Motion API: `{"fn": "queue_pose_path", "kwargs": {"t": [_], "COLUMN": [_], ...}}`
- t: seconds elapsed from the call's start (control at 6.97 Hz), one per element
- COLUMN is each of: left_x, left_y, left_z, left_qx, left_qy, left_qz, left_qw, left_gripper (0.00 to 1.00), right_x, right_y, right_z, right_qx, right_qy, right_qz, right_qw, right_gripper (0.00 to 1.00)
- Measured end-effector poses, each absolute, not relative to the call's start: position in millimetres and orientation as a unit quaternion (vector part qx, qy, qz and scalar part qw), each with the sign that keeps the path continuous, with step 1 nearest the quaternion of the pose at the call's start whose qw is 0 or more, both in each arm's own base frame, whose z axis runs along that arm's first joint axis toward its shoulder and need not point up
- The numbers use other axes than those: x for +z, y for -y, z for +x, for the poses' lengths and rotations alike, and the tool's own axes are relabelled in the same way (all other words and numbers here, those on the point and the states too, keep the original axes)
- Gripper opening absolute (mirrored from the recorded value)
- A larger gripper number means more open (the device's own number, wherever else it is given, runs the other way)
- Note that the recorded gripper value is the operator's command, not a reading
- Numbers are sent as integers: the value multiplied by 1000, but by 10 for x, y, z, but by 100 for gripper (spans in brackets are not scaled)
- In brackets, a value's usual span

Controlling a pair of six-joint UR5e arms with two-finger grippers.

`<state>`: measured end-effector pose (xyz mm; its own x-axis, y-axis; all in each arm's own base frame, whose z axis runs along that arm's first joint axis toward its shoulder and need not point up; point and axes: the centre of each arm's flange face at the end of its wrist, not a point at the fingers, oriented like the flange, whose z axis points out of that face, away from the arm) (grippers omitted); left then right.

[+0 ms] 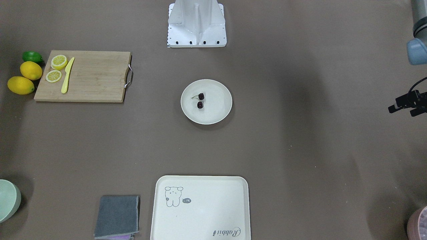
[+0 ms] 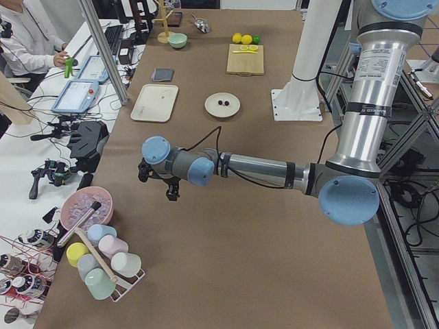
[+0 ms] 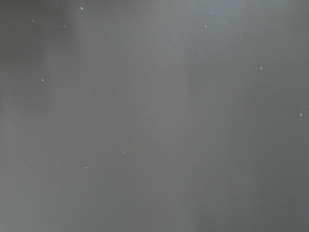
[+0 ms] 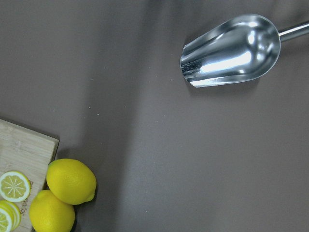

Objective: Place red cherry on plate

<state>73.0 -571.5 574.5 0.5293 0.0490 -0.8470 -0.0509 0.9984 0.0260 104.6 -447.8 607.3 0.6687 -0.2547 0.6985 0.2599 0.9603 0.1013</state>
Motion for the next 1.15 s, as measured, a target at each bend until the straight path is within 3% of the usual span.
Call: {"fn": "queue_pose_path", "kwargs": {"t": [0.86, 1.15], "left_x": [6049, 6075], "left_y": [5766, 5750], "left_z": [564, 355], "left_qx": [20, 4], "left_qy": [-470, -463], "left_qz": [-6, 3], "left_qw": [882, 887], "left_gripper": [98, 98], "right_x": [7126, 7229], "right_y": [4595, 4612], "right_z": [1125, 1128], "right_qx": [-133, -114], "right_qy": [378, 378], "right_qz": [28, 34], "right_qw": [916, 918], "right_gripper": [100, 100]}}
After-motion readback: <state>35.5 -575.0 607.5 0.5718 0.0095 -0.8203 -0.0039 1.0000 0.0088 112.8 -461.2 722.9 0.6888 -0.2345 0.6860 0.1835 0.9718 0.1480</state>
